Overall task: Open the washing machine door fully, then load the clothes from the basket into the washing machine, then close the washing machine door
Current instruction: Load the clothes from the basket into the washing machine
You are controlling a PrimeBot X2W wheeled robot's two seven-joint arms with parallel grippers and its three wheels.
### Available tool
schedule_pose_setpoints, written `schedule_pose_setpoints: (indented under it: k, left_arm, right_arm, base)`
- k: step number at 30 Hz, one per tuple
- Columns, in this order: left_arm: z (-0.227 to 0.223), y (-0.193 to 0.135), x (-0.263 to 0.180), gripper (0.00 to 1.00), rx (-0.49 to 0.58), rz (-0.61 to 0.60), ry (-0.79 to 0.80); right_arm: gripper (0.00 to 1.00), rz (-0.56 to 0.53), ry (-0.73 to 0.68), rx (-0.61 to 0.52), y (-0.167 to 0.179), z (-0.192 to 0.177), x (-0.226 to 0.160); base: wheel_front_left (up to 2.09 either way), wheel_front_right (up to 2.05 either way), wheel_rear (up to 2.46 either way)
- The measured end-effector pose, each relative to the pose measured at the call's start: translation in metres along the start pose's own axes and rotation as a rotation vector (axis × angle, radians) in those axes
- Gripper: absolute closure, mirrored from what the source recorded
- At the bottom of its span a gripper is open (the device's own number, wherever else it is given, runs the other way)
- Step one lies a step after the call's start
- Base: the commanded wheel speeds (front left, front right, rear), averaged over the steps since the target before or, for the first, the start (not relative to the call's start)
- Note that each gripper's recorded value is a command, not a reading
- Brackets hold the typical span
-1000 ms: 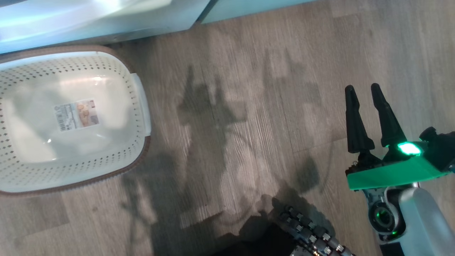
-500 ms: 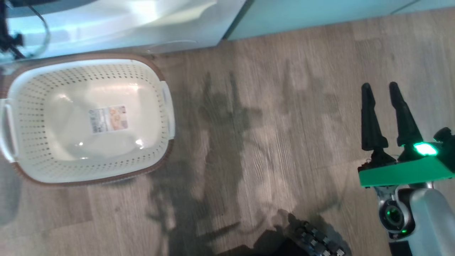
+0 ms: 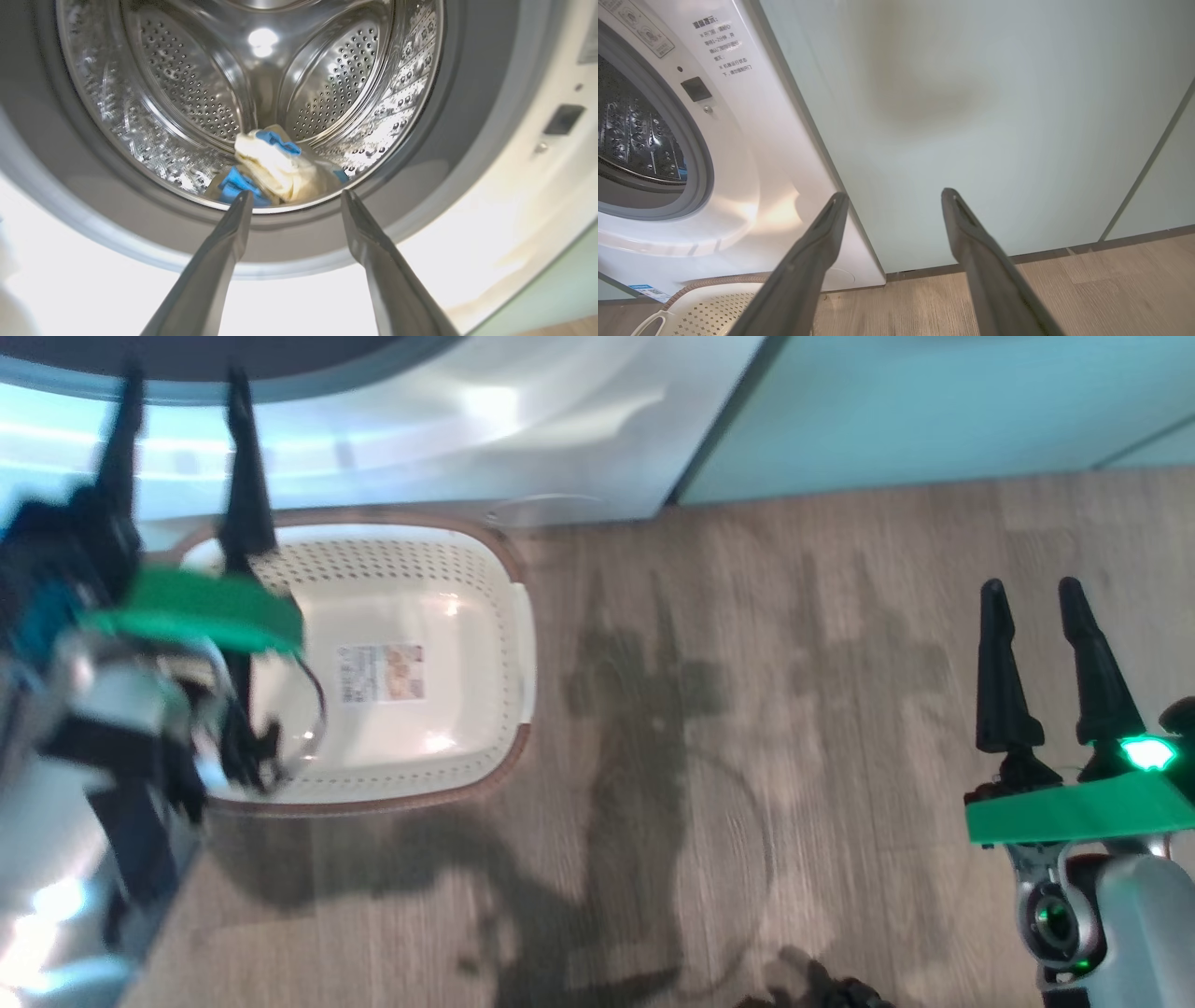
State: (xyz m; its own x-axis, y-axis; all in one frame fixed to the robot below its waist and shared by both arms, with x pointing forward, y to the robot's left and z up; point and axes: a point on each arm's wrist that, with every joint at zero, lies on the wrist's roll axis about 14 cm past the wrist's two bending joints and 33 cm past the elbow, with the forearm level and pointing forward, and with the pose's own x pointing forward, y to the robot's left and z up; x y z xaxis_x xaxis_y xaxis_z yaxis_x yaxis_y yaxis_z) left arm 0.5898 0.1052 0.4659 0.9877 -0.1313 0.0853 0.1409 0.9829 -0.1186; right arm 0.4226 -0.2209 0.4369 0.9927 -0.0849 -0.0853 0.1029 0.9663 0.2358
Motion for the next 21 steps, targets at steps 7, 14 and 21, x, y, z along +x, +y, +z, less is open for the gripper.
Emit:
schedule_pose_setpoints:
  k: [7, 14, 21]
  left_arm:
    - [0.014, 0.001, -0.061, 0.0, -0.03, 0.018, 0.026]
    - [0.023, -0.001, -0.111, 0.0, -0.044, 0.039, 0.066]
    - [0.038, 0.002, -0.159, 0.0, -0.052, 0.082, 0.084]
  right_arm:
    - [0.0, 0.038, -0.022, -0.018, 0.012, 0.008, -0.004]
    - [0.0, 0.071, -0.027, -0.03, 0.024, 0.013, -0.02]
    - [0.0, 0.101, -0.046, -0.04, 0.032, 0.023, -0.048]
  base:
    - [0.0, 0.0, 0.0]
    - [0.0, 0.0, 0.0]
    - [0.0, 0.0, 0.0]
